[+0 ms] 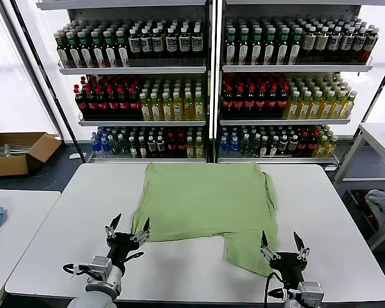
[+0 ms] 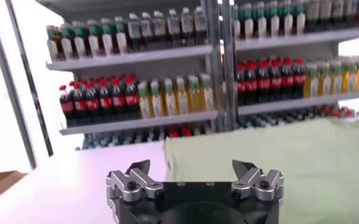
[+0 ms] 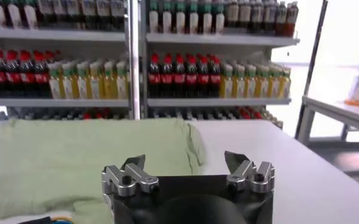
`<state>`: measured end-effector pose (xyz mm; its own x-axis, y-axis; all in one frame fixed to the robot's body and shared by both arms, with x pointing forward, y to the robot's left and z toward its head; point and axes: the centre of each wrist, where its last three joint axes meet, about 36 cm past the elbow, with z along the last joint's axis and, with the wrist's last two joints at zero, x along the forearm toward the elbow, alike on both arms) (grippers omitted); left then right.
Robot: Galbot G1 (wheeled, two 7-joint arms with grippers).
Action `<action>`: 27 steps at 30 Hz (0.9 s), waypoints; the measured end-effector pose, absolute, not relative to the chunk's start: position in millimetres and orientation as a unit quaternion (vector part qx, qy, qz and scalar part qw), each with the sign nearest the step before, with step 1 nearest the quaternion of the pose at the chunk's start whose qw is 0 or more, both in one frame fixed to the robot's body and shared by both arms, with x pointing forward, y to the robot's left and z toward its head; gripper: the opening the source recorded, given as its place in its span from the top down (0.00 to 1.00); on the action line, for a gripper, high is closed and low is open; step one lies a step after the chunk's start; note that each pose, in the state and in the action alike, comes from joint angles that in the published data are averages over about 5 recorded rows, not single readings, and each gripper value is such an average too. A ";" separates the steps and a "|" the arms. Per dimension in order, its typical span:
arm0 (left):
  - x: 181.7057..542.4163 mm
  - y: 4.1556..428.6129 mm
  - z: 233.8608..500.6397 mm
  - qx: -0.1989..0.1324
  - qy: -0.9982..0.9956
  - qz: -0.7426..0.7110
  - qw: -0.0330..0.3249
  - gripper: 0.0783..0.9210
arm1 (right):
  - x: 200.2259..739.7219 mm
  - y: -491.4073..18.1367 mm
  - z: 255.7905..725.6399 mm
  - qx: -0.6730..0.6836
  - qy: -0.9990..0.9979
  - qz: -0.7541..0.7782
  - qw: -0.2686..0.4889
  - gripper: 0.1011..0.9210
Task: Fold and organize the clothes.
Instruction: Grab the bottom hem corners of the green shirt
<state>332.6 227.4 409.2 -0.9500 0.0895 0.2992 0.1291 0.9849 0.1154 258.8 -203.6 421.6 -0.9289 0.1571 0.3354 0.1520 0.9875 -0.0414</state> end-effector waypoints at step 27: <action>350.6 241.3 373.3 -0.050 -0.969 -0.072 0.231 0.12 | 258.1 -164.5 400.3 -0.106 -0.968 -0.022 0.227 0.12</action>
